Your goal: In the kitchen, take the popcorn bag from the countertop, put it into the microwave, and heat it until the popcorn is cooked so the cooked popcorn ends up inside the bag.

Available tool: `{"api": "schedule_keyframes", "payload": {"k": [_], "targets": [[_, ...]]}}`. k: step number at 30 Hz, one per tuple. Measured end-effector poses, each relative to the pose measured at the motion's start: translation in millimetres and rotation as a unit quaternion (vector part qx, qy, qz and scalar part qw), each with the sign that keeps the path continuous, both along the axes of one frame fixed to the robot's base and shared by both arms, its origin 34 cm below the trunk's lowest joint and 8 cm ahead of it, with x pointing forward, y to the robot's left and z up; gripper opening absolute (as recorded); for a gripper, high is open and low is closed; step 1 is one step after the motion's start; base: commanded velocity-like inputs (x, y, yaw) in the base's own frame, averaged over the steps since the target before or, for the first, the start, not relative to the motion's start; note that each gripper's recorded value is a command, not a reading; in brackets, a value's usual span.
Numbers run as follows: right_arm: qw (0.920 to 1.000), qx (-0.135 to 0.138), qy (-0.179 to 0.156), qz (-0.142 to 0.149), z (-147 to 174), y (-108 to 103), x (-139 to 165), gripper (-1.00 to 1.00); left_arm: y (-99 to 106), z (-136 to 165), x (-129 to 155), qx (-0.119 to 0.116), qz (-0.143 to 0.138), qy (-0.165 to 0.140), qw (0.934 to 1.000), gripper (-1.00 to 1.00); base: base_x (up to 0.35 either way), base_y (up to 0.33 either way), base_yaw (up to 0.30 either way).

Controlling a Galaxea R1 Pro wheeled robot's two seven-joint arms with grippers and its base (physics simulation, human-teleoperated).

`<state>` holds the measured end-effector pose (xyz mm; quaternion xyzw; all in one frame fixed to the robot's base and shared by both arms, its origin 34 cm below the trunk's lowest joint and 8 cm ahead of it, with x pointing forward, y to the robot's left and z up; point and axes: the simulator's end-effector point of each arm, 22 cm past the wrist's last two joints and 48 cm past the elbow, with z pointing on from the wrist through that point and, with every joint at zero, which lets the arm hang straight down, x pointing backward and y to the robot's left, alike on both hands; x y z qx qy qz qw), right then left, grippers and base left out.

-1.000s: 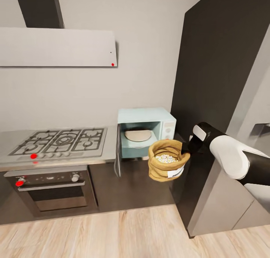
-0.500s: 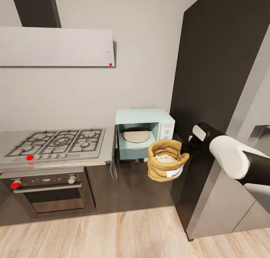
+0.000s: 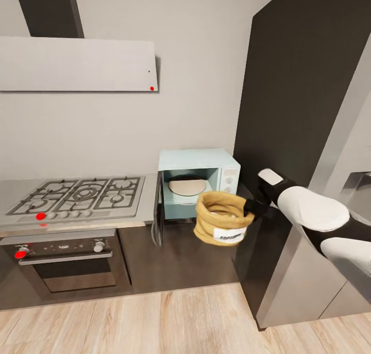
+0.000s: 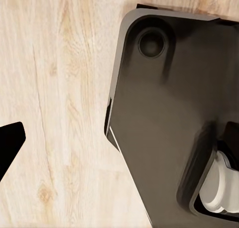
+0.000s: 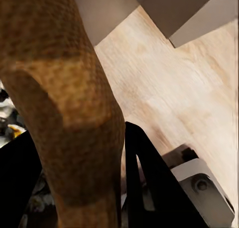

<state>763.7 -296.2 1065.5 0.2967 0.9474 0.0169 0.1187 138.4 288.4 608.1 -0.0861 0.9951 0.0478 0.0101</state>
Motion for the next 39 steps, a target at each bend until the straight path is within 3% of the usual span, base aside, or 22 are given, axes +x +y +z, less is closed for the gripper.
{"api": "schedule_keyframes", "payload": {"k": [6,10,15,19,22,27,32,36,39], "targets": [[0.9927,0.002,0.008,-0.12,0,-10,-7,-1.0,0,0,0,0.0,0.0,0.0,1.0,1.0,0.0,0.0,0.0],[0.9808,-0.011,-0.007,-0.195,2,-23,-5,-1.0,0,0,0,0.0,0.0,0.0,1.0,1.0,0.0,0.0,0.0],[0.9639,-0.04,-0.007,-0.263,4,-41,-13,-1.0,0,0,0,0.0,0.0,0.0,1.0,1.0,0.0,0.0,0.0],[0.9568,-0.047,-0.004,-0.287,4,-46,-17,-1.0,0,0,0,0.0,0.0,0.0,1.0,1.0,0.0,0.0,0.0],[0.955,-0.027,0.0,-0.295,2,-38,-17,-1.0,0,0,0,0.0,0.0,0.0,1.0,1.0,0.0,0.0,0.0],[0.9344,-0.008,-0.013,-0.356,1,-38,-15,-1.0,0,0,0,0.0,0.0,0.0,1.0,1.0,0.0,0.0,0.0],[0.927,0.01,0.001,-0.375,-2,-30,-19,-1.0,0,0,0,0.0,0.0,0.0,1.0,1.0,0.0,0.0,0.0],[0.9119,0.006,0.018,-0.41,-4,-29,-30,-1.0,0,0,0,0.0,0.0,0.0,1.0,1.0,0.0,0.0,0.0],[0.9113,0.006,0.022,-0.411,-4,-18,-32,-1.0,0,0,0,0.0,0.0,0.0,1.0,1.0,0.0,0.0,0.0]]}}
